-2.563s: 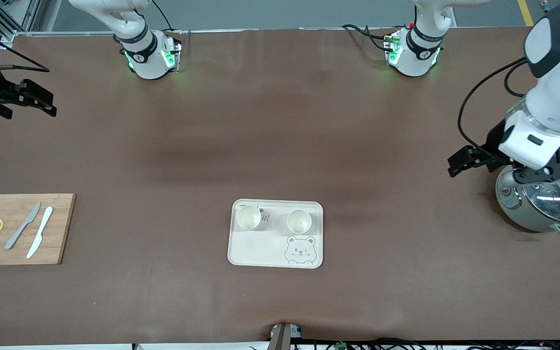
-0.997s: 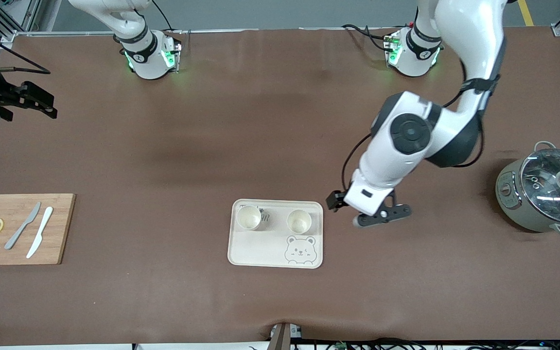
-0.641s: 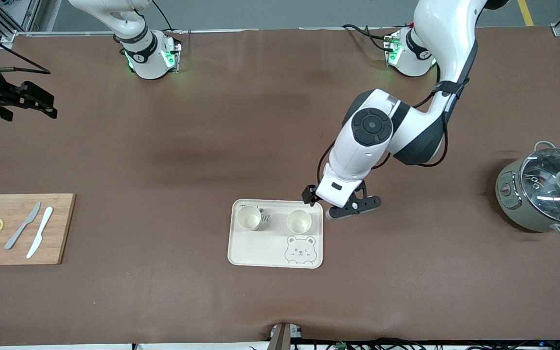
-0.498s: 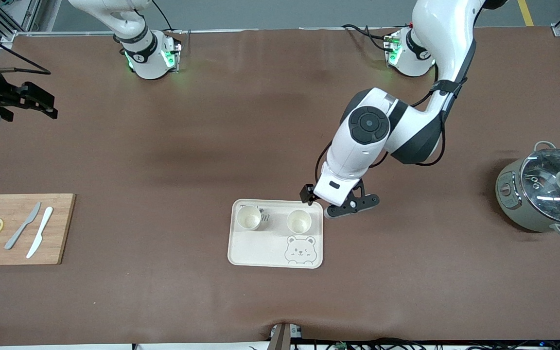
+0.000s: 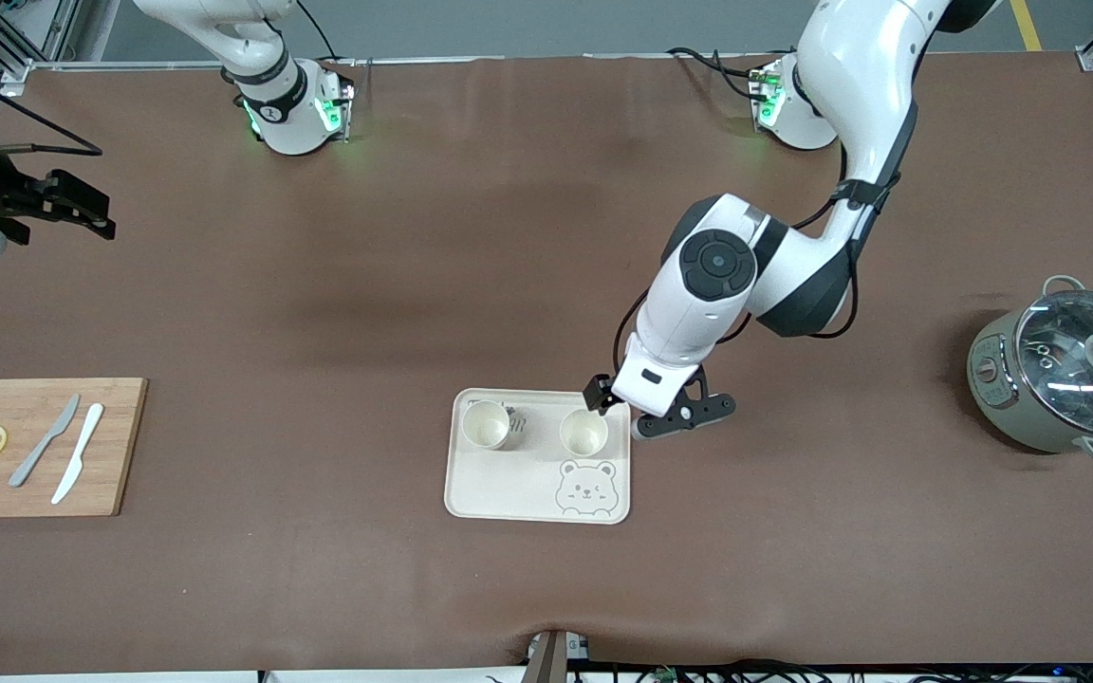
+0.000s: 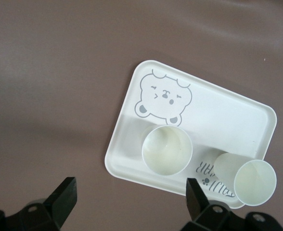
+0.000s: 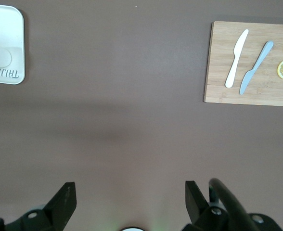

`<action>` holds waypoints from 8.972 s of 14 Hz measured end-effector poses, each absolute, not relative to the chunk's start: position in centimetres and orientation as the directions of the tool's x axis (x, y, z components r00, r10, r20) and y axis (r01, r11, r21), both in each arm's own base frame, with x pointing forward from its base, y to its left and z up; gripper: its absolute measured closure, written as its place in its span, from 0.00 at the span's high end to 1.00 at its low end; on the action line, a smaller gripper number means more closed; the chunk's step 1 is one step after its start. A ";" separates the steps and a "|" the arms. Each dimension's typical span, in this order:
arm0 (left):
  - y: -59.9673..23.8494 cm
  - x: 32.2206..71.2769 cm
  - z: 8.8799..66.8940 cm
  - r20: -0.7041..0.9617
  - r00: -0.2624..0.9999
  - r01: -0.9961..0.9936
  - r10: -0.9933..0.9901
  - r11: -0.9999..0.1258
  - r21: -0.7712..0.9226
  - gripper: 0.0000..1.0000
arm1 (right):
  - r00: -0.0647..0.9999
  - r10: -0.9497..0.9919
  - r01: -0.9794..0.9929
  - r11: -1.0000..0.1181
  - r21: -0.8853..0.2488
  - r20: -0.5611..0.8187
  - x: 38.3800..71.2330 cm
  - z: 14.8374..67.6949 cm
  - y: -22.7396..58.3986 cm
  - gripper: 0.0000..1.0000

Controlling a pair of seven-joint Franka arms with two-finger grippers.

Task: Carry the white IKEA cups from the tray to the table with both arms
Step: 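Lower the open left gripper onto the rim of one white cup, then close the left gripper on the cup rim while the right gripper reaches, then lift the cup off the tray with the left gripper while the right gripper descends, then grasp the second cup rim with the right gripper while the left gripper holds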

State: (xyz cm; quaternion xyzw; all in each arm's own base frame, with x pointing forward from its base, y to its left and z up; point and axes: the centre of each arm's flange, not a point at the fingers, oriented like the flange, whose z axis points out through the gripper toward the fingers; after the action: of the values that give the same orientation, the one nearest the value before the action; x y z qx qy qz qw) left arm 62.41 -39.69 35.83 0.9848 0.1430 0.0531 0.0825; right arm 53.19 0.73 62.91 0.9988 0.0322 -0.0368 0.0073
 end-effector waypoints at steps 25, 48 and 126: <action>-40.8 63.5 26.1 0.183 0.959 0.189 0.219 -0.968 0.166 1.00 | 0.988 0.061 0.063 -0.998 0.006 -0.140 55.5 59.1 0.5 1.00; -41.4 63.0 22.0 0.177 0.964 0.171 0.200 -0.972 0.164 0.71 | 0.979 -0.054 -0.072 -0.994 -0.083 -0.199 59.2 52.2 5.7 1.00; -9.6 63.7 22.4 0.259 0.964 0.028 0.067 -0.988 0.152 0.04 | 0.788 -0.608 -0.616 -0.778 -0.121 -0.103 63.8 25.2 36.7 0.05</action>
State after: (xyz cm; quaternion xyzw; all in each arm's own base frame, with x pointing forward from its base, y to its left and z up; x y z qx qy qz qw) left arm 63.70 -9.57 22.44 0.9881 0.0239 0.1329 0.0736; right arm 63.83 36.66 25.17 0.9425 -0.3246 -0.0289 -0.0742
